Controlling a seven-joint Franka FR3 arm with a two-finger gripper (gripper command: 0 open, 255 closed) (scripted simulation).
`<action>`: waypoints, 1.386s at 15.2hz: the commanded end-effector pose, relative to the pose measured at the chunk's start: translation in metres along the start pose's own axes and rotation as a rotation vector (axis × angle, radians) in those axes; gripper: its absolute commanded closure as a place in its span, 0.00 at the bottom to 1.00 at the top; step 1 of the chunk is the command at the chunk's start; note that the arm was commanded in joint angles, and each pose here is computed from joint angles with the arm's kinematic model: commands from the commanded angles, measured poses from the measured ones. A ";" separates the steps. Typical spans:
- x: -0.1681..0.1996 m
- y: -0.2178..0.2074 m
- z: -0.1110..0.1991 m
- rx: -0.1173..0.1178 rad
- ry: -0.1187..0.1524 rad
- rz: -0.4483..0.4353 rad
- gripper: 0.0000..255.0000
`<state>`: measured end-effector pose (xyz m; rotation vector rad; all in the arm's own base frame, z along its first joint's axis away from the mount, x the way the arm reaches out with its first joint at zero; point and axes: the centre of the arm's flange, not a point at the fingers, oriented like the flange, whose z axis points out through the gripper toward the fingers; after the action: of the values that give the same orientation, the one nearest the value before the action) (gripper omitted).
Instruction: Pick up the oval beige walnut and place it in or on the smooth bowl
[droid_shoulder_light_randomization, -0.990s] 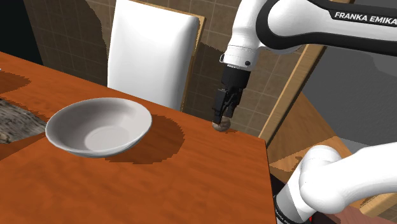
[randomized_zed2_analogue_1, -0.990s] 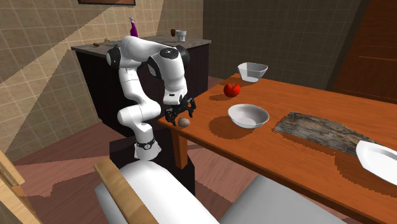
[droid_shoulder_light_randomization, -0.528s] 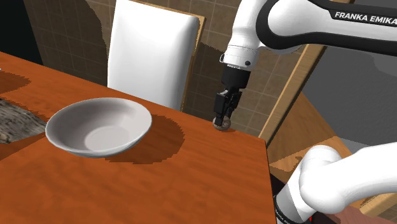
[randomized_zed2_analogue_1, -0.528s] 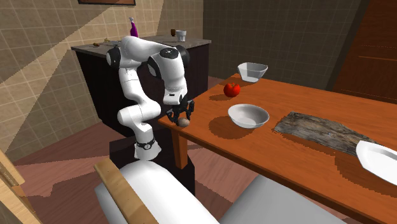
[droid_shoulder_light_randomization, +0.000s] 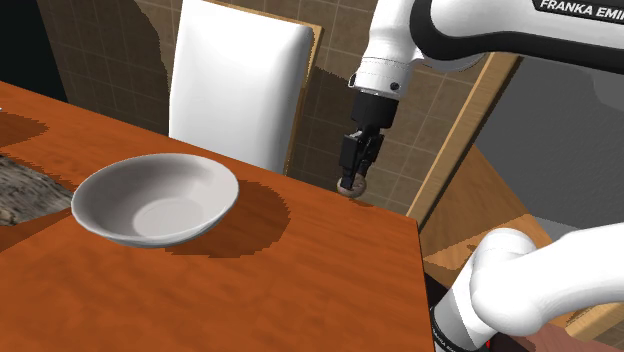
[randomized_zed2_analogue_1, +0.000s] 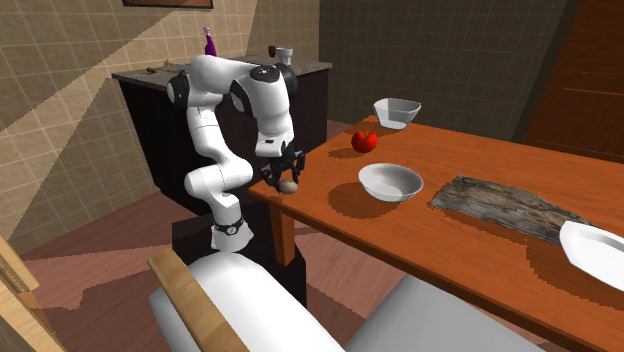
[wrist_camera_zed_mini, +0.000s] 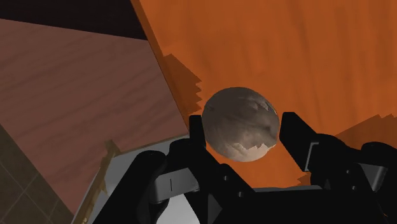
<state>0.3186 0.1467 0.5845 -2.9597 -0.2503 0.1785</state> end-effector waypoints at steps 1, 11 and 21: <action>-0.001 -0.002 -0.010 0.000 0.000 0.000 1.00; -0.006 -0.011 -0.062 0.000 0.000 0.000 1.00; -0.011 -0.020 -0.110 0.000 0.000 0.000 1.00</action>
<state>0.3184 0.1468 0.6937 -2.9597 -0.2504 0.1784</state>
